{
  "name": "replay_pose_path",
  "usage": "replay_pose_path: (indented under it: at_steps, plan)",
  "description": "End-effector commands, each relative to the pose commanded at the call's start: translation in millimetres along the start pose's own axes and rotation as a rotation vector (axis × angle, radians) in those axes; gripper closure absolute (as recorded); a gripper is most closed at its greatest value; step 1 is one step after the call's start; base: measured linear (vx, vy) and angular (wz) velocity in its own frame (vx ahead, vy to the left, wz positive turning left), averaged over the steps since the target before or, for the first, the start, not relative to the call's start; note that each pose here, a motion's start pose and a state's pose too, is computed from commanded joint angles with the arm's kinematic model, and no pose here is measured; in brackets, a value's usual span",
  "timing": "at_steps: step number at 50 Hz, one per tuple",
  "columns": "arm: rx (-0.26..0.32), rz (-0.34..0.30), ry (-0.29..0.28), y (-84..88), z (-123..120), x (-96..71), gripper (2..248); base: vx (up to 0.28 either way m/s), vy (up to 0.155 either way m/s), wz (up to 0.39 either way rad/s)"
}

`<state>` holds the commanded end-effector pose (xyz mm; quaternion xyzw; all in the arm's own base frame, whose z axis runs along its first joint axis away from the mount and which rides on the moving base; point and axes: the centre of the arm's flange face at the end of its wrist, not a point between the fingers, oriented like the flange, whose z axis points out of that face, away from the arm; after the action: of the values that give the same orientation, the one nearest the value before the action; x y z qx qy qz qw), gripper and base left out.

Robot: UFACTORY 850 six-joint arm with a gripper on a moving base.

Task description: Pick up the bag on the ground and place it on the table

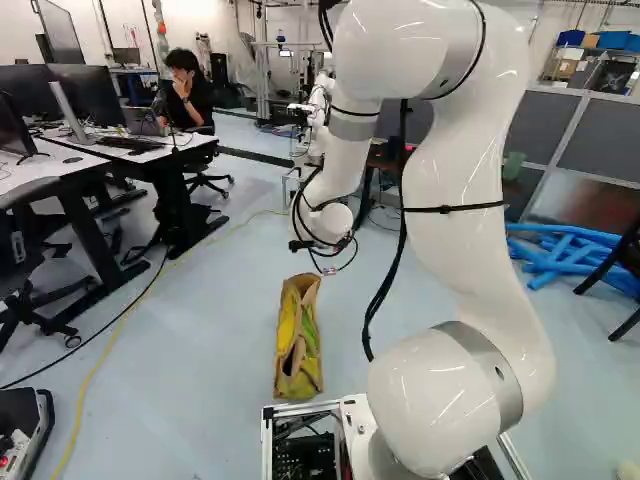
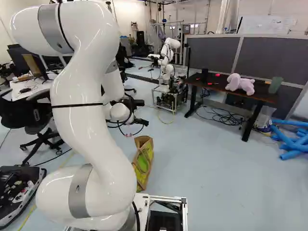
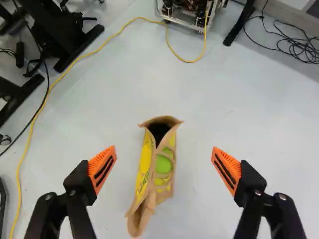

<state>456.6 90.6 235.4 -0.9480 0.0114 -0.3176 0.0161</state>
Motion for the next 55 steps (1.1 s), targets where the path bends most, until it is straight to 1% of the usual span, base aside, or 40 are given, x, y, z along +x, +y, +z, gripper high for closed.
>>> replay_pose_path:
  at_steps: [20,43,55]
  plan:
    - [-0.013,0.024,-0.09,-15.0,36.2,-5.3,3,0.0,0.0,0.0]
    - [-0.022,0.044,-0.189,-34.2,74.1,-16.6,3,0.0,0.0,0.0]
    - [-0.033,0.064,-0.225,-41.3,92.9,-22.6,3,0.0,0.0,0.0]
